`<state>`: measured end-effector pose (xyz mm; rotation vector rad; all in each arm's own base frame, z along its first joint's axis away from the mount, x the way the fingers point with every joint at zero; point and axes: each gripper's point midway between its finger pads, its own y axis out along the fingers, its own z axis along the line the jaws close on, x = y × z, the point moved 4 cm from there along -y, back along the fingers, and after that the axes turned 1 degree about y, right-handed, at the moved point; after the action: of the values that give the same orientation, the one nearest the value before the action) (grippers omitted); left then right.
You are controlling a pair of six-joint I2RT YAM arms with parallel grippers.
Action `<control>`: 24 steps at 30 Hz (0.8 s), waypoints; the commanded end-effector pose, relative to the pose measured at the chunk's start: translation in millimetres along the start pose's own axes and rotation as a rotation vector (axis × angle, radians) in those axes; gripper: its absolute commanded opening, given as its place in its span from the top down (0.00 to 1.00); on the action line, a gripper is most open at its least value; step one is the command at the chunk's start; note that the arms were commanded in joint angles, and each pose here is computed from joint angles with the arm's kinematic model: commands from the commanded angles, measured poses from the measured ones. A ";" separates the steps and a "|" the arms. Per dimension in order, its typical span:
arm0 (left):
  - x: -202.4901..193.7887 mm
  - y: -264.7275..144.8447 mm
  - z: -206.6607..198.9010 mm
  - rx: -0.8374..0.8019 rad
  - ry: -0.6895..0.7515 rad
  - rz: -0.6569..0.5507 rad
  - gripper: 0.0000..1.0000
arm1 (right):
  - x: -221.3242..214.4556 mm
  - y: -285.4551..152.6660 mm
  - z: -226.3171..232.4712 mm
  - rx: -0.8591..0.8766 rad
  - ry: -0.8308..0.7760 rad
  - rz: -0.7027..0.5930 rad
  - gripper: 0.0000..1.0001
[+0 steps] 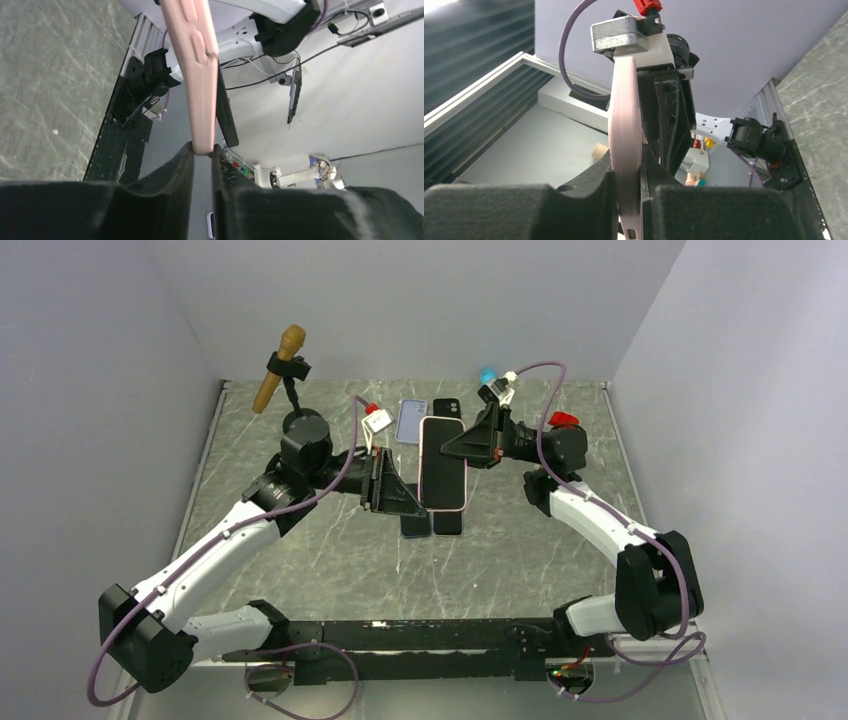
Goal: Take the phone out of the phone case
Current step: Remove the phone case from the phone.
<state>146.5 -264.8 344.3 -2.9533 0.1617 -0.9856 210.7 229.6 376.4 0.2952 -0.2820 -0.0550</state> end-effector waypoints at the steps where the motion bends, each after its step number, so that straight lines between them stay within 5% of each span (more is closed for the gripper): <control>1: 13.8 4.9 66.8 0.299 -0.199 -0.171 0.69 | -25.7 34.3 57.7 0.087 -0.116 0.027 1.00; 5: 20.5 6.6 55.3 0.226 -0.214 -0.229 0.55 | -28.4 46.8 49.1 0.062 -0.141 0.037 1.00; 9: 25.8 7.2 53.7 0.235 -0.192 -0.244 0.68 | -24.8 54.9 49.1 0.070 -0.149 0.031 1.00; 13: 25.8 -14.6 78.8 0.552 -0.131 -0.273 1.00 | -21.4 60.0 49.9 0.054 -0.135 0.018 1.00; 18: 18.2 -86.6 117.7 1.152 -0.143 -0.421 1.00 | -19.1 56.4 51.0 0.140 0.024 -0.027 1.00; 24: 9.0 -103.7 125.9 1.230 -0.075 -0.457 1.00 | -10.8 53.1 65.7 0.285 0.118 -0.077 1.00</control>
<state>192.4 -230.6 322.9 -2.4270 -0.5864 -0.7342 250.4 287.3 368.9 0.3060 -0.1648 -0.3182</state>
